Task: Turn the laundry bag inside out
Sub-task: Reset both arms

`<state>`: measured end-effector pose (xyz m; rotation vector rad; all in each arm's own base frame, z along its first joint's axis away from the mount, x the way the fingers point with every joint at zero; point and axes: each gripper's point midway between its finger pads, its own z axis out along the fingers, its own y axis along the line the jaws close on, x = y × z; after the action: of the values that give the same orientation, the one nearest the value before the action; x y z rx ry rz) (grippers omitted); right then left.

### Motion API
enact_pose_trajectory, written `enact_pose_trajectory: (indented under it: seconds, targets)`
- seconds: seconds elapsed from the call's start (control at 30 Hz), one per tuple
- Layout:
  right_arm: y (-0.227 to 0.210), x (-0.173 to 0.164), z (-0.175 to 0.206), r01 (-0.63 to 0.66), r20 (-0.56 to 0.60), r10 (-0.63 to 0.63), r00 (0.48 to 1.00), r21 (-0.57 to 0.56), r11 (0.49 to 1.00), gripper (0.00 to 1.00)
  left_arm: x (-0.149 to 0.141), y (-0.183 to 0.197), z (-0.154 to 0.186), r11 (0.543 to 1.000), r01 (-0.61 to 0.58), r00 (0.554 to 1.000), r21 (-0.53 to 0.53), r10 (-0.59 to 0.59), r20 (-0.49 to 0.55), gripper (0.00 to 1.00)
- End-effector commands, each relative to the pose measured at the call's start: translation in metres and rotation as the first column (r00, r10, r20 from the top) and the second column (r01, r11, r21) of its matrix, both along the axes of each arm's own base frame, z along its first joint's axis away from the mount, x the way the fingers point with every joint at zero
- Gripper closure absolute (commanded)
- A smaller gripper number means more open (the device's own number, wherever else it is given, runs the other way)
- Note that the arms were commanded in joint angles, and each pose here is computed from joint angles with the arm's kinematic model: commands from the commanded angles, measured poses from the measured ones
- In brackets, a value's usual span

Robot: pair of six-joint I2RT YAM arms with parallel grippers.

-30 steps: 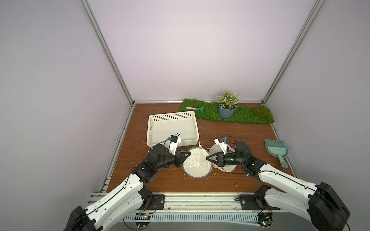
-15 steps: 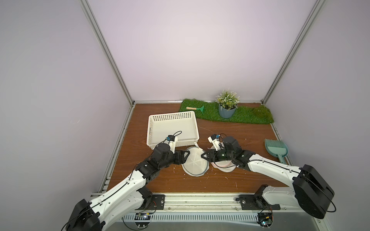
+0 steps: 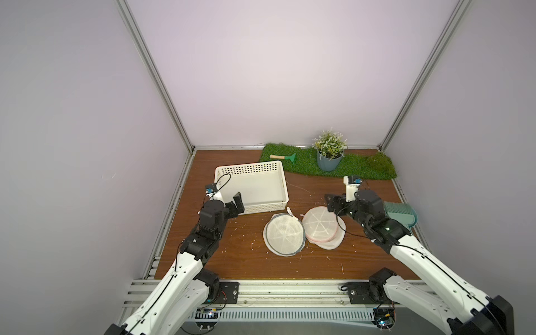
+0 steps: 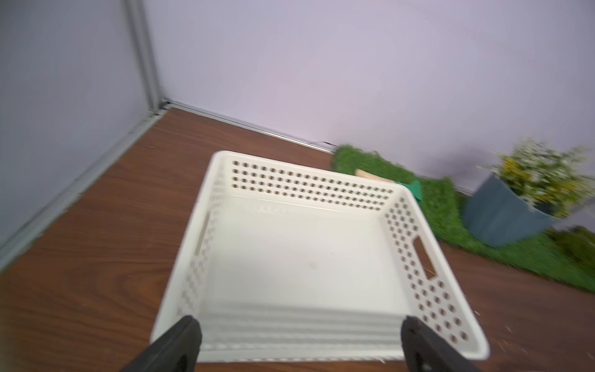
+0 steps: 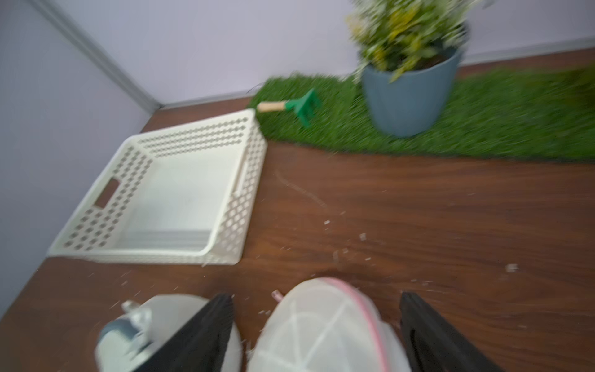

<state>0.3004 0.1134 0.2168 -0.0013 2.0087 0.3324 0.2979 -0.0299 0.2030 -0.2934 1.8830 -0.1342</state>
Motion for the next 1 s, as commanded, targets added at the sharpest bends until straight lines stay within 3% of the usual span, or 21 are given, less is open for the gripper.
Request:
enact_pose_trajectory:
  seconds: [0.0,0.13,0.2,0.43,0.53,0.67,0.77,0.83,0.97]
  targets:
    - [-0.062,0.008,-0.003,0.211,0.154,-0.184,0.971,-0.188,0.959,0.11,0.006,0.037,0.007,0.985,-0.108,0.990,0.133,0.094,0.107,0.00]
    - [-0.079,0.013,-0.025,0.247,0.300,-0.171,0.939,-0.238,0.939,0.10,0.012,0.047,-0.008,0.955,-0.130,0.980,0.266,0.083,0.181,0.00]
    - [-0.084,0.015,-0.033,0.257,0.359,-0.171,0.918,-0.207,0.944,0.09,0.014,0.051,-0.018,0.944,-0.153,0.974,0.293,0.094,0.207,0.00]
    - [-0.098,0.028,-0.065,0.258,0.400,-0.162,0.902,-0.200,0.945,0.08,0.017,0.038,-0.046,0.936,-0.098,0.960,0.339,-0.001,0.280,0.00]
    - [-0.098,0.037,-0.059,0.241,0.445,-0.134,0.885,-0.193,0.951,0.07,0.025,0.034,-0.041,0.930,-0.086,0.946,0.358,-0.036,0.322,0.00]
    - [-0.100,0.051,-0.074,0.215,0.412,-0.117,0.904,-0.201,0.956,0.08,0.041,0.035,-0.055,0.934,-0.050,0.952,0.354,-0.062,0.299,0.00]
    - [-0.104,0.046,-0.073,0.239,0.470,-0.136,0.872,-0.168,0.956,0.09,0.040,0.037,-0.061,0.941,-0.051,0.948,0.335,-0.060,0.313,0.00]
    - [-0.109,0.050,-0.079,0.254,0.428,-0.158,0.890,-0.176,0.951,0.08,0.040,0.039,-0.061,0.943,-0.050,0.949,0.329,-0.058,0.309,0.00]
    - [-0.109,0.072,-0.091,0.248,0.355,-0.168,0.920,-0.193,0.949,0.00,0.049,0.060,-0.065,0.943,-0.159,0.956,0.293,0.073,0.283,0.00]
